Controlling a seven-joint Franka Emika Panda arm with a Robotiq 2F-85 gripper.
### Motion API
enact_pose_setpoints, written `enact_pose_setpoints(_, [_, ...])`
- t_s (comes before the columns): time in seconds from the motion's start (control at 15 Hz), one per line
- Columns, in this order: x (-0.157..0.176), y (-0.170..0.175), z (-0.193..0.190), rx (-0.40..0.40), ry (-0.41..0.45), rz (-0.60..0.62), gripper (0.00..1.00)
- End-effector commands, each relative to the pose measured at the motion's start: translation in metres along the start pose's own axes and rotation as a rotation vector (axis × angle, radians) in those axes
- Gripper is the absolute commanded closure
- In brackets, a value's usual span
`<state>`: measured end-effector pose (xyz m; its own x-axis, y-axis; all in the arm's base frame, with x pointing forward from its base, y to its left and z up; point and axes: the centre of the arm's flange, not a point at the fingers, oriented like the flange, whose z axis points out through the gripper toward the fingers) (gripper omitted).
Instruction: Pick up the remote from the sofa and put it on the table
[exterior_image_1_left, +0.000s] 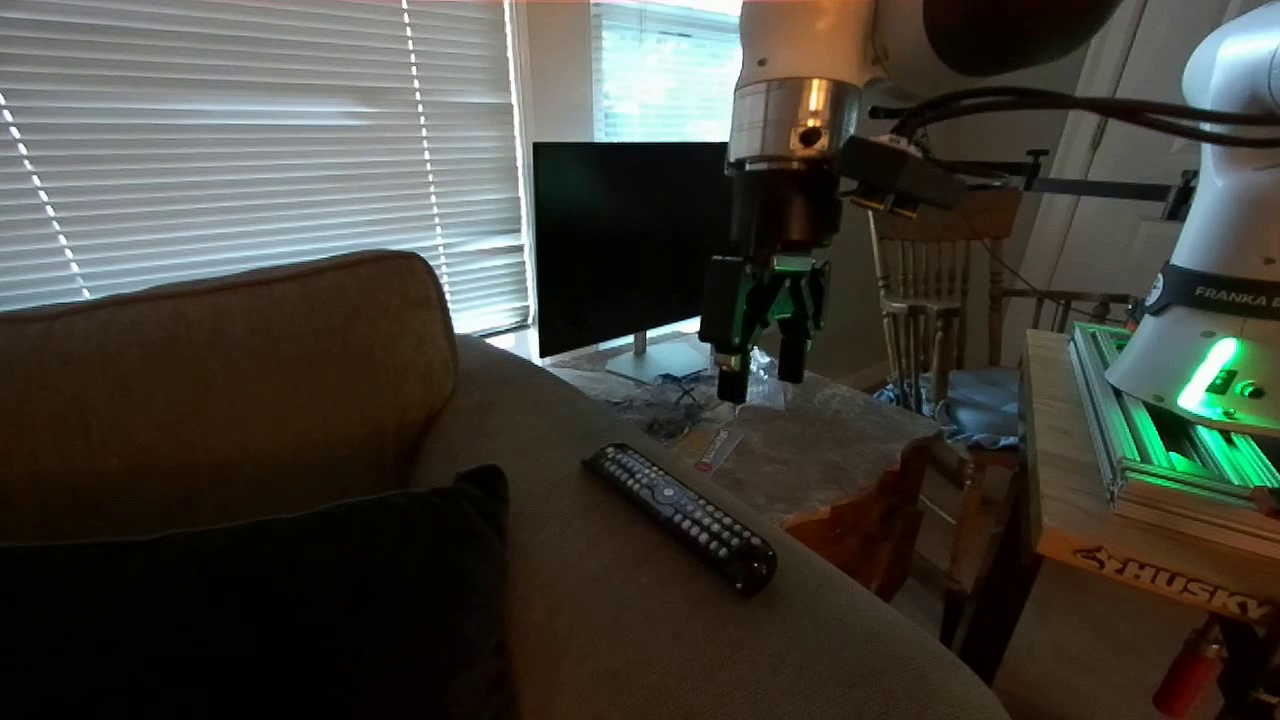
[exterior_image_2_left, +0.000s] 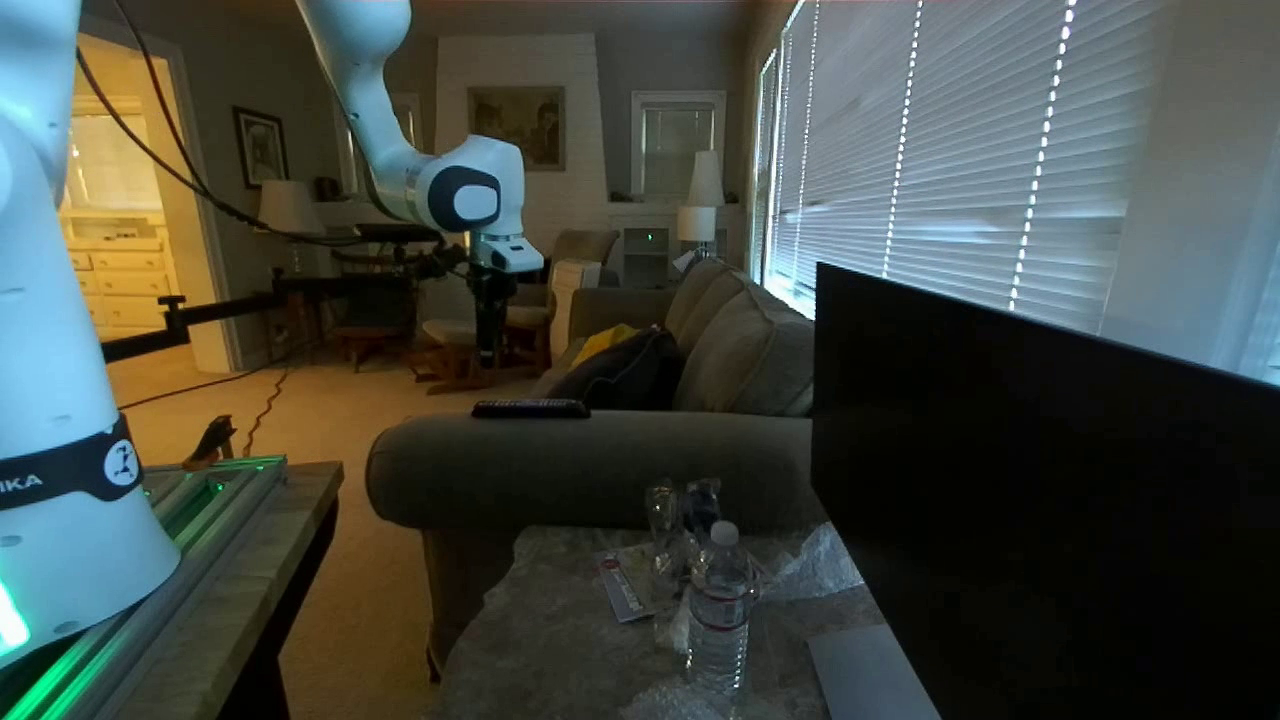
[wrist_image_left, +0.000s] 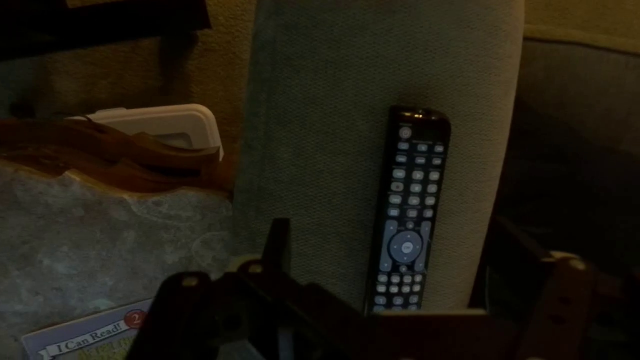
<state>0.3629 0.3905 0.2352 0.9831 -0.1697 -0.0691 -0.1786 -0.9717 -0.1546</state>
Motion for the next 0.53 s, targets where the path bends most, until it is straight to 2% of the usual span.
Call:
enact_pose_setpoints(0.0, [0.016, -0.03, 0.025, -0.018, 0.025, -0.042, 0.0])
enact_pose_setpoints(0.47, [0.027, -0.054, 0.062, -0.071, 0.053, -0.03, 0.0])
